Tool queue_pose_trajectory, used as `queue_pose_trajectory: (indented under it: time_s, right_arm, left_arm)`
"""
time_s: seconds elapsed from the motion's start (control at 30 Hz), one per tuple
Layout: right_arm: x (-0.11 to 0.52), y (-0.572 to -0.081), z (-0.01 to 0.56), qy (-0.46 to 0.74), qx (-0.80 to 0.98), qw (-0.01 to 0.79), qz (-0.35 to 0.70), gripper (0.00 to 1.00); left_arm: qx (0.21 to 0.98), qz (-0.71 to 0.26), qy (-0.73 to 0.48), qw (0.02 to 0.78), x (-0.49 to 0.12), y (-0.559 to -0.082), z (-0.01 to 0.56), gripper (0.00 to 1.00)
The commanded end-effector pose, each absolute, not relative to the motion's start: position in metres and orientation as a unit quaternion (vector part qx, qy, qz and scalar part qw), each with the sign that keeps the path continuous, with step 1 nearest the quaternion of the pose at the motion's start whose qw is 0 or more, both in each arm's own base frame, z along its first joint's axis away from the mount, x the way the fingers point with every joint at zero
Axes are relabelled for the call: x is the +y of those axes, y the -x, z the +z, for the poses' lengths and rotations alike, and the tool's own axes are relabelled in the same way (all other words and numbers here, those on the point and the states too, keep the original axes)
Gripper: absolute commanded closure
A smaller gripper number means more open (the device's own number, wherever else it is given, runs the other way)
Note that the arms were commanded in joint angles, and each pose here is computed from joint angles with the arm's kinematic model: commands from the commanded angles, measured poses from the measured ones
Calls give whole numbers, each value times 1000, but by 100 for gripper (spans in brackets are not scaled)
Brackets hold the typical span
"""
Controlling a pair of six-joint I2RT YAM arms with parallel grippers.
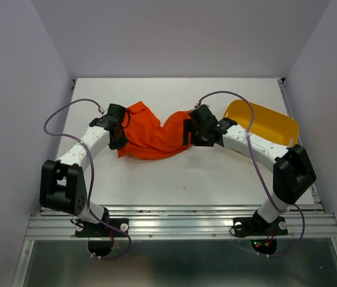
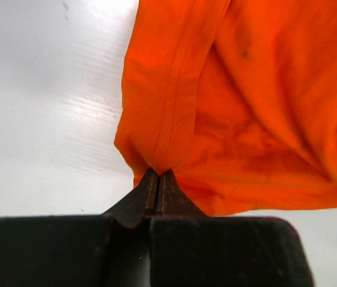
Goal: Roll the t-shirts
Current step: Flatten out the T-shirt at the center of the board.
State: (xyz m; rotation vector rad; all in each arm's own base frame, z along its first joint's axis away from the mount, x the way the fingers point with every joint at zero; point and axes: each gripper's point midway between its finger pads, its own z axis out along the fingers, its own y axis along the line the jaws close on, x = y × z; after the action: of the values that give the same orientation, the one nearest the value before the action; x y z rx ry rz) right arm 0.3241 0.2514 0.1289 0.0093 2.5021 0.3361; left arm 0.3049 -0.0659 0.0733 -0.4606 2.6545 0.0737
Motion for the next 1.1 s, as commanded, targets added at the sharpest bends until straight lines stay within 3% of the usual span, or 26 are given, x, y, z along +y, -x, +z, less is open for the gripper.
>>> queue_pose_trajectory:
  time_s: [0.0,0.27,0.73,0.8,0.9,0.93,1.0,1.07]
  right_arm:
    - [264,-326,115,6,945,298,132,21]
    - [266,-340,72,9,957,275,86,30]
    - [290,-388,53,32,950,303,63,35]
    - [291,-396,52,36,948,312,55,42]
    - [294,-406,48,39,946,319,45,65]
    - [296,-410,50,39,944,324,44,80]
    - [299,-415,59,40,941,332,50,94]
    - [301,-418,71,43,937,342,54,99]
  left_arm:
    - [950,6,166,264,-53,-316,117,100]
    - [940,-14,191,283,-27,-329,135,100]
    - [934,-36,189,300,-31,-333,152,100]
    - [933,-42,188,303,-33,-334,155,100]
    - [932,-47,187,306,-34,-334,158,100]
    - [931,-49,187,310,-35,-335,162,100]
    - [929,-51,186,315,-35,-336,168,100]
    - [926,-53,186,325,-35,-338,175,100]
